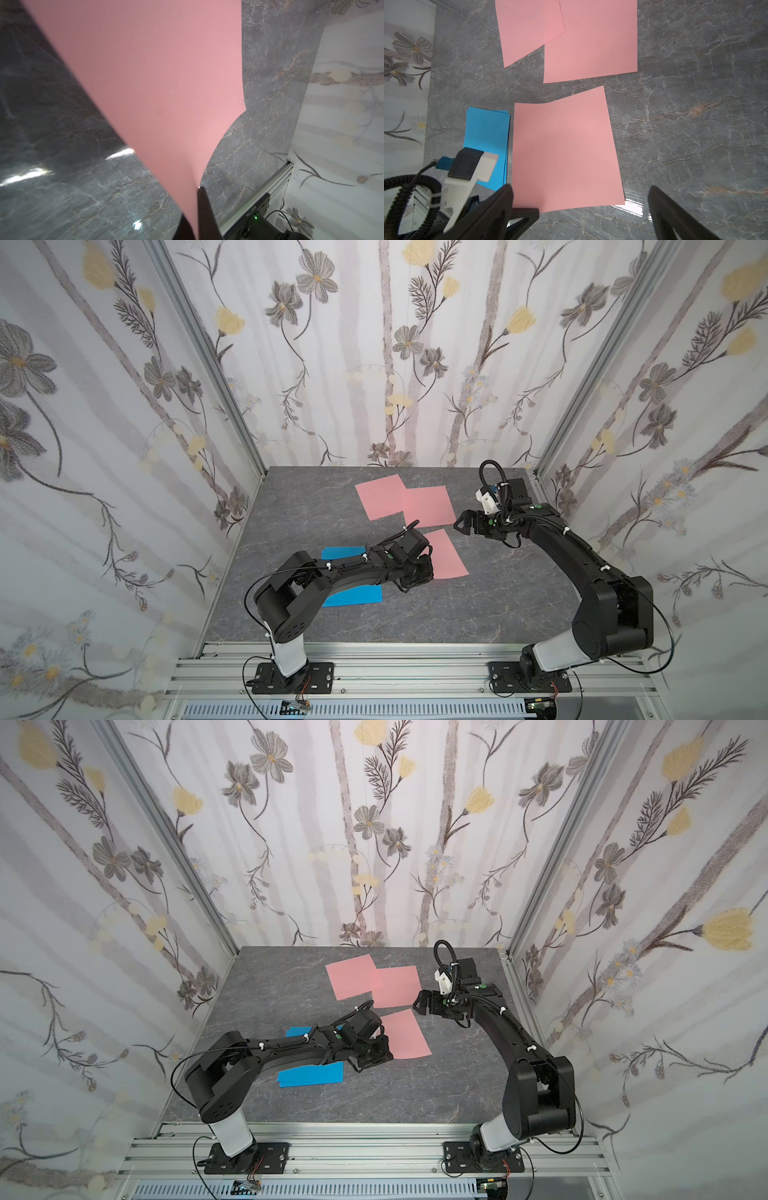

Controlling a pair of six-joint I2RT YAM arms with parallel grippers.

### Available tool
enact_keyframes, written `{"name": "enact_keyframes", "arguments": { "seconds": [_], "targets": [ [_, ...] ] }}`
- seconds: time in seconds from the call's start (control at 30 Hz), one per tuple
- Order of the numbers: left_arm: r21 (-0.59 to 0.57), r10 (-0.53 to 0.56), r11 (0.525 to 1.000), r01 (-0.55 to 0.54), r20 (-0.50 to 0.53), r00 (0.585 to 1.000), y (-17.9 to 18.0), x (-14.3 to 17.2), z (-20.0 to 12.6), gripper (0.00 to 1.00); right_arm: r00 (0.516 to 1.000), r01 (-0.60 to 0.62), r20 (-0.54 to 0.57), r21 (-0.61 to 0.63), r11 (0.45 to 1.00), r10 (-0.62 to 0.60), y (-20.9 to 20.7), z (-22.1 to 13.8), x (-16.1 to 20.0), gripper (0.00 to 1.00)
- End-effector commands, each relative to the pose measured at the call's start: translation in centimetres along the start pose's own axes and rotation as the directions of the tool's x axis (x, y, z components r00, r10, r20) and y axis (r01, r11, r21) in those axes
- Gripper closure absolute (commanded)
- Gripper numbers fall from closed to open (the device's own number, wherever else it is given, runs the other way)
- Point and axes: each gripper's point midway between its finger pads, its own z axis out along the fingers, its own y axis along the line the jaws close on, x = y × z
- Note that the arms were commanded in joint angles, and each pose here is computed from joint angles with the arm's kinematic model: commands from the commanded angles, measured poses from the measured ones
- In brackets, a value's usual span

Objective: Sort the scattered colored papers by color
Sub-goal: Place the colored paper at the center of the board.

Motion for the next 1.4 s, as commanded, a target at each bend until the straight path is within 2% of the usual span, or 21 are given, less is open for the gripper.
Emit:
{"name": "enact_keyframes", "arguments": {
  "seconds": [0.0,0.17,0.3,0.4,0.77,1.0,1.13,1.37],
  "targets": [
    [0.030,-0.024,0.999,0.024,0.016,1.000,-1.6,0.4,-0.9,1.00,1.000,0.008,-0.009,-0.041,0.999,-0.008,0.8,-0.2,0.2,0.00],
    [0.010,0.006,1.000,-0.006,-0.003,1.000,-2.0,1.6,-0.8,1.00,1.000,0.008,-0.021,-0.045,0.999,-0.009,0.8,0.1,0.7,0.00],
    [0.031,-0.005,0.999,0.007,-0.080,0.997,-2.0,3.4,1.4,1.00,1.000,0.013,-0.016,-0.044,0.999,-0.014,0.9,0.0,0.9,0.00],
    [0.003,0.011,1.000,-0.011,-0.125,0.992,-1.5,4.8,2.1,1.00,1.000,0.008,-0.021,-0.045,0.999,-0.009,0.7,0.2,1.4,0.00],
    [-0.096,0.105,0.986,-0.134,-0.255,0.961,1.2,7.6,0.6,1.00,1.000,-0.007,-0.003,-0.054,0.999,0.007,1.0,0.3,1.8,0.00],
    [-0.239,0.164,0.935,-0.261,-0.361,0.918,5.5,8.9,0.0,1.00,1.000,-0.011,-0.006,-0.060,0.998,0.011,1.2,0.6,1.6,0.00],
    [-0.260,0.200,0.914,-0.313,-0.382,0.902,5.6,8.5,0.4,1.00,1.000,-0.014,-0.009,-0.057,0.998,0.013,1.2,0.8,1.7,0.00],
    [-0.344,0.286,0.833,-0.433,-0.402,0.870,6.6,7.1,-0.5,1.00,1.000,-0.014,-0.016,-0.054,0.998,0.013,1.0,1.1,1.8,0.00]
  ]
}}
